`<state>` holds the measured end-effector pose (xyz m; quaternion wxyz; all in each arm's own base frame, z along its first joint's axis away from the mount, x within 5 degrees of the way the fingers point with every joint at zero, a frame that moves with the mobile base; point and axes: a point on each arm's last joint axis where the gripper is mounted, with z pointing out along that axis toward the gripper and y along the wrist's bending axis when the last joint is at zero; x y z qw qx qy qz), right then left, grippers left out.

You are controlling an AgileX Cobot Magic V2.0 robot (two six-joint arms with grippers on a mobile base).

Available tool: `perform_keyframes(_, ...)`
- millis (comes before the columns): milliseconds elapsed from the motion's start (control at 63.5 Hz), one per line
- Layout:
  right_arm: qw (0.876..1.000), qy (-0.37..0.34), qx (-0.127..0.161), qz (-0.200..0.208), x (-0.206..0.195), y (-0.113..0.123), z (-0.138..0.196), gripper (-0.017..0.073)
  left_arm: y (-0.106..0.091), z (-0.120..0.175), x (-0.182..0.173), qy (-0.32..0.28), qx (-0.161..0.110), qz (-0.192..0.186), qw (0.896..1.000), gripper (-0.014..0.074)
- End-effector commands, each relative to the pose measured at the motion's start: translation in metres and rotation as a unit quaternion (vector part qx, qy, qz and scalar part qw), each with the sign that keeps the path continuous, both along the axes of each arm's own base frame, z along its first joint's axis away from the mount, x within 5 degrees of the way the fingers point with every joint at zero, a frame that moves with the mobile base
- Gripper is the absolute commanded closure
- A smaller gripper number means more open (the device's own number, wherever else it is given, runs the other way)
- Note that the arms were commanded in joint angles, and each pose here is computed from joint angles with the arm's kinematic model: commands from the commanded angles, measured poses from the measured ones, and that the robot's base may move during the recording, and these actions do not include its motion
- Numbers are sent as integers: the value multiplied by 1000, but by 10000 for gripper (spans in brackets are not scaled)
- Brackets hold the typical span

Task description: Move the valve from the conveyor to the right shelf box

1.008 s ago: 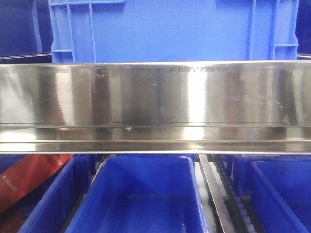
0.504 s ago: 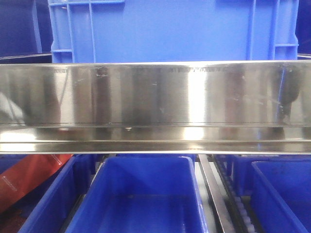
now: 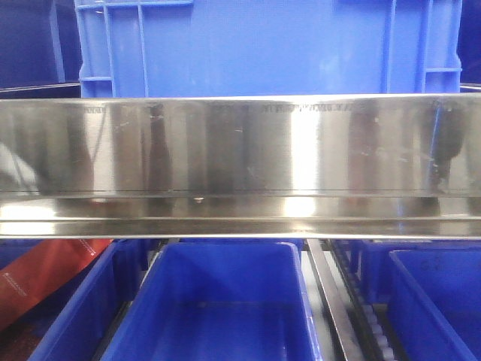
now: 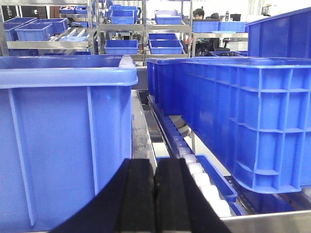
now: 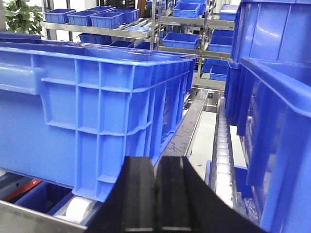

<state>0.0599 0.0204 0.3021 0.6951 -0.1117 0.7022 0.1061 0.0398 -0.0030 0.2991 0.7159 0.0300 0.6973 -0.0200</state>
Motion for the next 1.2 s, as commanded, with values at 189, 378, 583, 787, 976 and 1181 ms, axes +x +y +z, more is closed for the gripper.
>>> perform_keyframes(189,1000,-12,1,-5,0,-1,1,718,4,-19,4,-26,16,47,998,705)
perform_keyframes(378,1000,-12,1,-5,0,-1,1,718,8,-63,11,-38,14,82,996,705)
perform_keyframes(583,1000,-13,1,-5,0,-1,1,718,8,-83,16,-48,13,83,995,705)
perform_keyframes(787,1000,-13,1,-5,0,-1,1,718,8,-82,16,-52,13,83,995,705)
perform_keyframes(976,1000,-13,1,-5,0,-1,1,722,8,-82,16,-52,13,83,995,705)
perform_keyframes(1181,1000,-13,1,-5,0,-1,1,722,8,-82,16,-52,13,83,995,705)
